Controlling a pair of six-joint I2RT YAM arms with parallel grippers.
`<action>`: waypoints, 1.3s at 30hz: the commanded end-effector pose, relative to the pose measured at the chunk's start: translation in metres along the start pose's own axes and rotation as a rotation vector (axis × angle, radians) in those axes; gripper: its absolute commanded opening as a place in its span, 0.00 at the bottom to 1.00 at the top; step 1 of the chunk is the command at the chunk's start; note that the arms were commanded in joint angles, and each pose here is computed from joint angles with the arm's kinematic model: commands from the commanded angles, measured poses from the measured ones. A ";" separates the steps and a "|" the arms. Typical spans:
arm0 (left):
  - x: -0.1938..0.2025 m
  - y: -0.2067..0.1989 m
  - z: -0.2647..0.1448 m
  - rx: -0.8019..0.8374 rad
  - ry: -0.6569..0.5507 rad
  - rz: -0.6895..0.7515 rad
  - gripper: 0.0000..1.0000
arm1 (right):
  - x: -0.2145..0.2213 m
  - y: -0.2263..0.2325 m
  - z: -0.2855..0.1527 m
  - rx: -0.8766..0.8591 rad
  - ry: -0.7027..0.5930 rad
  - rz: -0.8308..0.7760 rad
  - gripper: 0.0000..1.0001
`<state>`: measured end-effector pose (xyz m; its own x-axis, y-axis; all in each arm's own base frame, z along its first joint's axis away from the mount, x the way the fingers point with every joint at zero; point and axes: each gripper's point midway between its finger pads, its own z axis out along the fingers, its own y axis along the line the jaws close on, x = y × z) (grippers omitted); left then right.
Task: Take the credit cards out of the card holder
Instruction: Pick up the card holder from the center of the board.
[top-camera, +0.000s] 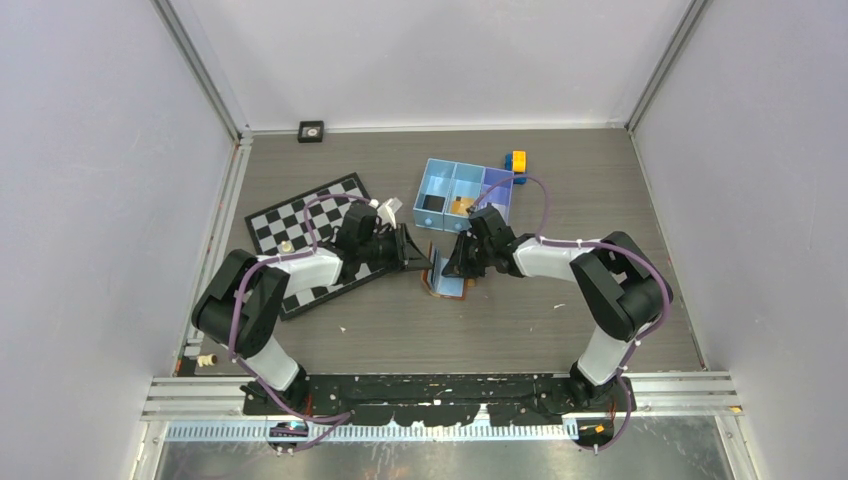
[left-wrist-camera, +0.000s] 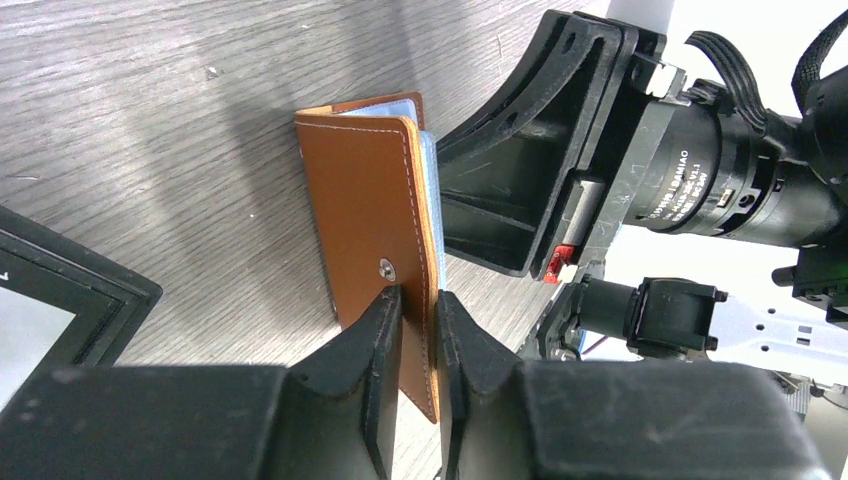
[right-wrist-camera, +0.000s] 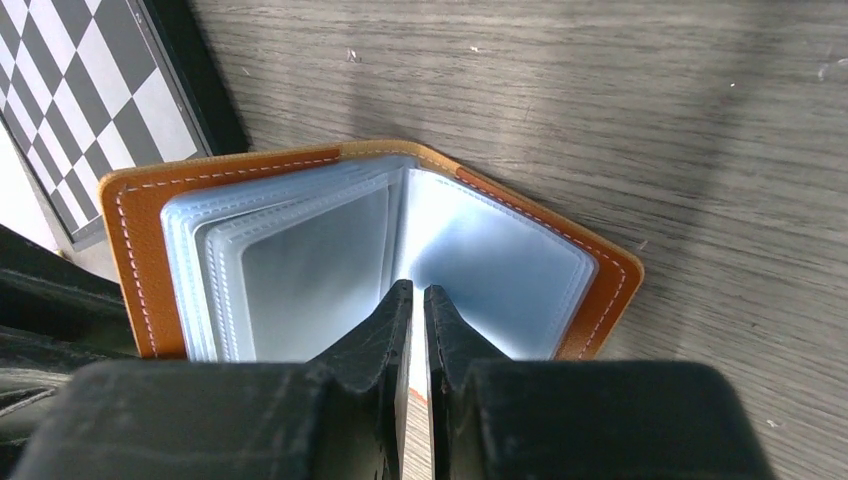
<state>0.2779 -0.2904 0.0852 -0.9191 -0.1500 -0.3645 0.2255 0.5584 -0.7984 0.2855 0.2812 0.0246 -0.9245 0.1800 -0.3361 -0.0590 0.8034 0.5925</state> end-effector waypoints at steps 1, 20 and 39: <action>-0.006 -0.014 0.003 0.059 -0.006 0.030 0.18 | -0.003 0.003 0.004 -0.002 0.004 0.004 0.15; 0.003 0.000 0.012 -0.037 0.052 0.034 0.44 | -0.006 0.022 -0.008 -0.079 -0.038 -0.035 0.16; -0.001 -0.017 0.004 0.025 0.016 0.061 0.40 | -0.008 0.040 -0.017 -0.161 -0.067 -0.073 0.14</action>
<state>0.2739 -0.2966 0.0727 -0.9353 -0.1052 -0.3380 0.2135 0.5941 -0.7756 0.2801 0.2929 0.0456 -0.9082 0.1681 -0.3833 -0.1349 0.7494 0.6482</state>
